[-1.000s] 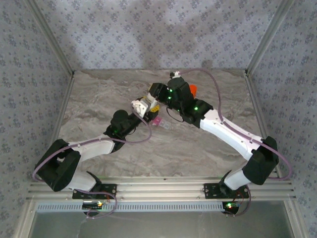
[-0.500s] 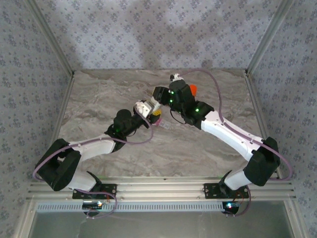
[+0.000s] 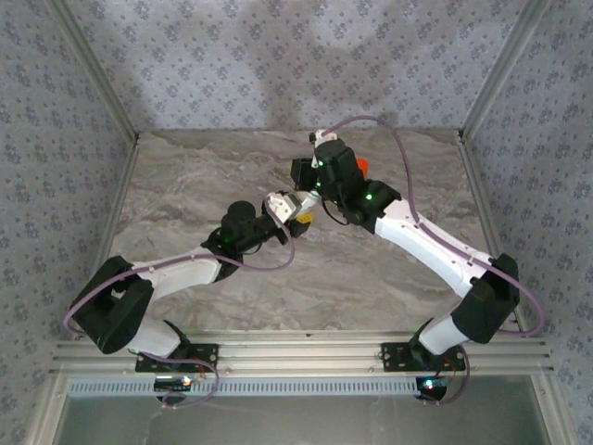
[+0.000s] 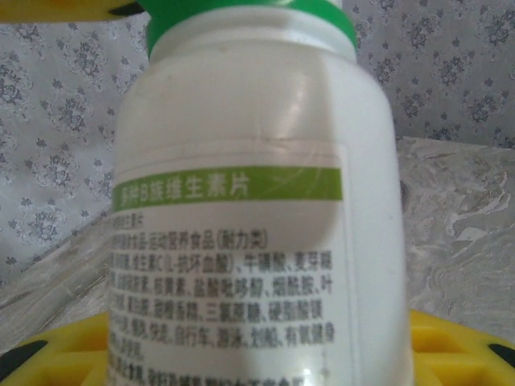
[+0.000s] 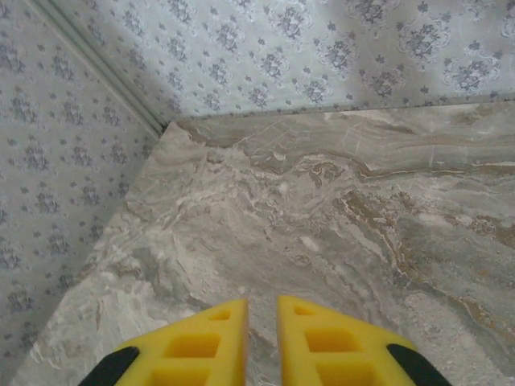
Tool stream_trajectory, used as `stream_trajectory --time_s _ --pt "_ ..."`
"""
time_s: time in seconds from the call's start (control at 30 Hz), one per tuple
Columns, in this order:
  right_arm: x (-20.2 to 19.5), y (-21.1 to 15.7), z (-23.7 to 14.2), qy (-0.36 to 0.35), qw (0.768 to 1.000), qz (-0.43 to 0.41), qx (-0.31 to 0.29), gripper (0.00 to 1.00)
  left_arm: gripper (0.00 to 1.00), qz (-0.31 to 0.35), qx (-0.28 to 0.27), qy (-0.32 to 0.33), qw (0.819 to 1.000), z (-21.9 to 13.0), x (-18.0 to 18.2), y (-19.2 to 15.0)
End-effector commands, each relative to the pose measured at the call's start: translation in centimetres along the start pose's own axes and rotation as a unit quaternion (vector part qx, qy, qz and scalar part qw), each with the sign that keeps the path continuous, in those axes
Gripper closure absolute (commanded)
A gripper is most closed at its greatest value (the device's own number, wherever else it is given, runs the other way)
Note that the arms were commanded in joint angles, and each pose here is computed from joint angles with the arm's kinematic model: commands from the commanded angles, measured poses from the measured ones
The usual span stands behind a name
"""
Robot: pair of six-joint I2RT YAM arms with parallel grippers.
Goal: Sort the pills into containers
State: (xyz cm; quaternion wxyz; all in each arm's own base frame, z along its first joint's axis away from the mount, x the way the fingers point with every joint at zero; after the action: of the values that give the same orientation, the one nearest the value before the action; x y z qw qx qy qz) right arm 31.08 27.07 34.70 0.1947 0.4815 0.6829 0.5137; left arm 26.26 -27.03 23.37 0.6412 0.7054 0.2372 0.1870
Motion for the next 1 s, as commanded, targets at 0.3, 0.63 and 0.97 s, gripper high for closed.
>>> stream_trajectory --time_s 0.3,0.63,0.97 --pt "4.0 -0.9 -1.7 0.094 0.994 -0.015 0.049 0.64 1.00 -0.011 -0.001 0.043 0.999 0.6 1.7 1.0" --pt "4.5 -0.2 -2.7 0.094 0.994 -0.027 0.046 0.60 1.00 -0.019 0.017 0.051 0.998 0.8 2.1 0.2" --pt "1.4 0.7 -4.3 0.045 0.998 -0.032 0.038 0.51 1.00 -0.009 -0.004 0.033 0.999 -0.1 1.5 0.3"
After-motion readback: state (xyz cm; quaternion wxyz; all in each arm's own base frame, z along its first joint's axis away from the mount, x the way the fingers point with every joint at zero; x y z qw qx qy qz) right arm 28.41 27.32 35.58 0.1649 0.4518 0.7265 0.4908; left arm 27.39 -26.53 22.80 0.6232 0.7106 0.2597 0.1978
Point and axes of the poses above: each hand's point on the last joint's axis, 136 mm out from that joint toward the fingers, its own z axis out along the fingers, its own x axis along the line the jaws close on, y = z × x, the point moved 7 cm from there along -z, back along the fingers, and after that the axes turned 11 degrees about -z, right-handed, at the moved point
